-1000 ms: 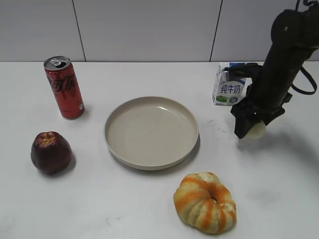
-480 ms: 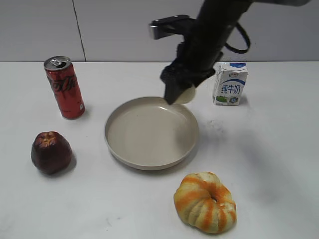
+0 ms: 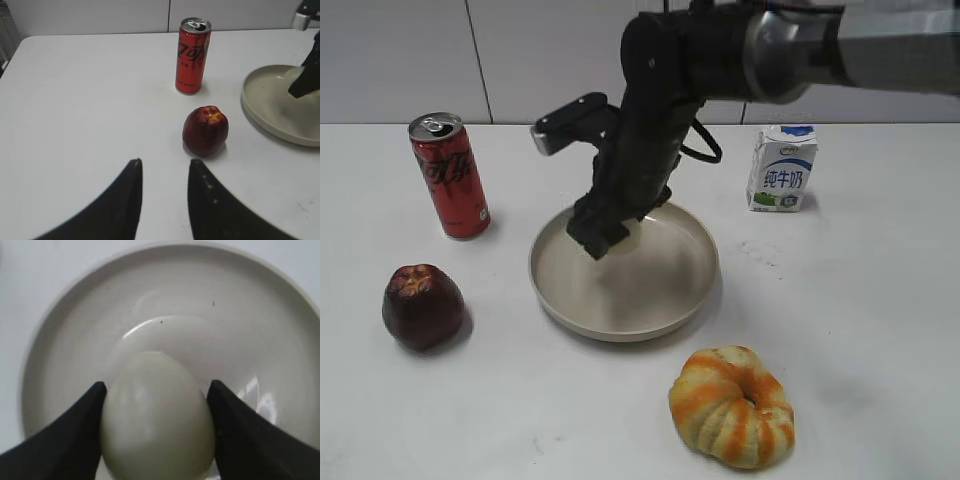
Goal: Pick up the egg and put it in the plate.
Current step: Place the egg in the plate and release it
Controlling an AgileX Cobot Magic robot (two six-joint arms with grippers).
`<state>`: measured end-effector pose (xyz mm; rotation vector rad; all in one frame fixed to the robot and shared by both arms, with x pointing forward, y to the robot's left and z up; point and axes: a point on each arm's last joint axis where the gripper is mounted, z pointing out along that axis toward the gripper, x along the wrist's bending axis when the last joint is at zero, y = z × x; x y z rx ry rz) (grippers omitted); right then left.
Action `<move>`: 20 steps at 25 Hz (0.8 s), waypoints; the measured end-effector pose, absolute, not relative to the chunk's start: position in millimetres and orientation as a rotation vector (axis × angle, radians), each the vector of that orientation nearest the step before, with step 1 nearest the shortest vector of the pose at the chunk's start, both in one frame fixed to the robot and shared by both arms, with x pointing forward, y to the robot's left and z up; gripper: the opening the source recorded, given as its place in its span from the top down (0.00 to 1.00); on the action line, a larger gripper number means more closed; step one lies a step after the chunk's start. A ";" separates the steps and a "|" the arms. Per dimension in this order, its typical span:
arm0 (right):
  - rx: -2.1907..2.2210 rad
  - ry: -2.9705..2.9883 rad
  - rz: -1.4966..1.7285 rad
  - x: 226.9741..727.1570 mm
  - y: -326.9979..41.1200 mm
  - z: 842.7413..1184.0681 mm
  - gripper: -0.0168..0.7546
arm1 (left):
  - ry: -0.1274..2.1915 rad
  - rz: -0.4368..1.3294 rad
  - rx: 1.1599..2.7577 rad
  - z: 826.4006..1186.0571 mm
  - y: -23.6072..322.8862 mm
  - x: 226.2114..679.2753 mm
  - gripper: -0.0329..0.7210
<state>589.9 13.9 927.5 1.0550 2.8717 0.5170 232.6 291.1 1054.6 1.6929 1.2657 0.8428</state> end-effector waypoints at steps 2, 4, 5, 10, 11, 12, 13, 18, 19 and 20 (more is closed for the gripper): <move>1.073 2.888 0.459 589.5 12.5 917.4 0.33 | 1.266 0.843 1.693 1054.6 291.1 232.6 0.65; 1.111 2.877 0.439 589.7 11.5 916.3 0.20 | 1.266 0.843 1.693 1054.6 291.1 232.6 0.65; 1.136 2.866 0.433 590.3 11.4 917.6 0.16 | 1.266 0.843 1.693 1054.6 291.1 232.6 0.65; 1.236 2.838 0.379 600.0 4.9 937.1 0.15 | 1.266 0.843 1.693 1054.6 291.1 232.6 0.65; 1.254 2.839 0.363 604.2 1.4 945.2 0.15 | 1.266 0.843 1.693 1054.6 291.1 232.6 0.65; 1.274 2.840 0.345 608.0 -3.0 951.5 0.15 | 1.266 0.843 1.693 1054.6 291.1 232.6 0.65; 1.299 2.830 0.343 614.4 -9.0 959.3 0.15 | 1.266 0.843 1.693 1054.6 291.1 232.6 0.65; 1.483 2.732 0.344 645.6 -64.3 987.9 0.17 | 1.266 0.843 1.693 1054.6 291.1 232.6 0.65; 1.521 2.698 0.358 651.3 -77.7 994.5 0.17 | 1.266 0.843 1.693 1054.6 291.1 232.6 0.65; 1.575 2.648 0.378 658.0 -94.8 1003.1 0.18 | 1.266 0.843 1.693 1054.6 291.1 232.6 0.65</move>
